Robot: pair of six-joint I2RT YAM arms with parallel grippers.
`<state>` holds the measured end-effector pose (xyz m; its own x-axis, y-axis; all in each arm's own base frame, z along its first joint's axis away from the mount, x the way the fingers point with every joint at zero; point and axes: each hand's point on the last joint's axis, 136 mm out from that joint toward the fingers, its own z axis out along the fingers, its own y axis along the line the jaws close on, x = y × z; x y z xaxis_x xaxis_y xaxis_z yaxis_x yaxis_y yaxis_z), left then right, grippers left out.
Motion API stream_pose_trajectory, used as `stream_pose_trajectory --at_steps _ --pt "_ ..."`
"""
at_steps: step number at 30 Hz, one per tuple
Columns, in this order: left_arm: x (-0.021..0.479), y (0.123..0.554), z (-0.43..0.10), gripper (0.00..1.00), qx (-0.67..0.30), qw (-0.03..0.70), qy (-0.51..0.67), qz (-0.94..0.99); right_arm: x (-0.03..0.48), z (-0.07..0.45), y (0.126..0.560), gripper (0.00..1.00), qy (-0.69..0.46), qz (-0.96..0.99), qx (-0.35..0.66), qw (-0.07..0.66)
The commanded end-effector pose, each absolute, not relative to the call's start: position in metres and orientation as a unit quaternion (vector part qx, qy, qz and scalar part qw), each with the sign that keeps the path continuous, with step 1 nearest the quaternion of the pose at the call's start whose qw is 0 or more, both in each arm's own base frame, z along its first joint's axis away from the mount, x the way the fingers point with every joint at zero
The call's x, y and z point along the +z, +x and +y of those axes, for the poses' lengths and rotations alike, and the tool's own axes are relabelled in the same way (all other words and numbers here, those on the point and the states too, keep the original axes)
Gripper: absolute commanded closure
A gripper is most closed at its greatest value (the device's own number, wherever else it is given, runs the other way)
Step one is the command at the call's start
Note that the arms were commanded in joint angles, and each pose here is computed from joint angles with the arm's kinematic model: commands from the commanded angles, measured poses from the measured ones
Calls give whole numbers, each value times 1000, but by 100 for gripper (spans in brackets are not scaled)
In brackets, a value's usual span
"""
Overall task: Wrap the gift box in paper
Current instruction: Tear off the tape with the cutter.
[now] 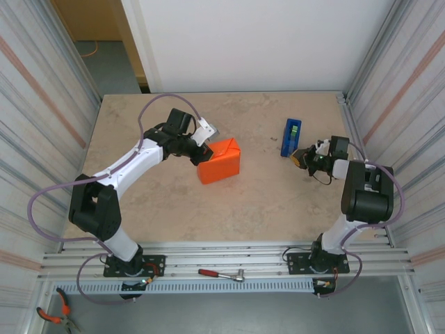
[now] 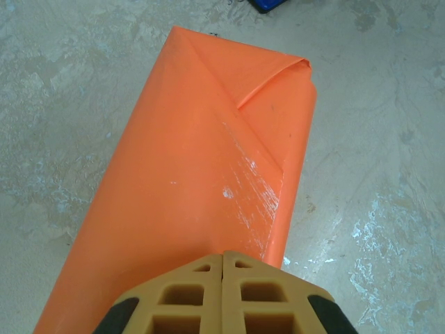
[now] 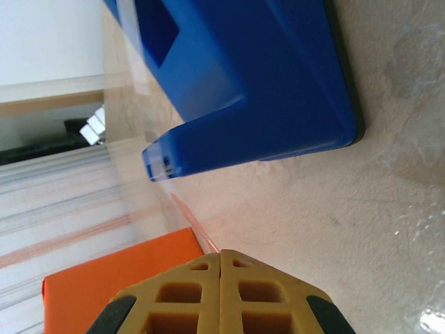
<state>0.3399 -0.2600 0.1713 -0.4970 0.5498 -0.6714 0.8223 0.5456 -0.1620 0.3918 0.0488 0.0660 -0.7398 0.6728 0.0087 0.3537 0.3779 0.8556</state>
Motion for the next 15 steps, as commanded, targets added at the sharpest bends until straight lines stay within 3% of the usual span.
stream_pose_trajectory --at_steps 1,15 --pt "129 327 -250 100 -221 220 415 855 39 53 380 100 337 812 458 134" --pt "128 327 -250 100 -221 220 415 855 19 77 392 100 346 796 483 112"
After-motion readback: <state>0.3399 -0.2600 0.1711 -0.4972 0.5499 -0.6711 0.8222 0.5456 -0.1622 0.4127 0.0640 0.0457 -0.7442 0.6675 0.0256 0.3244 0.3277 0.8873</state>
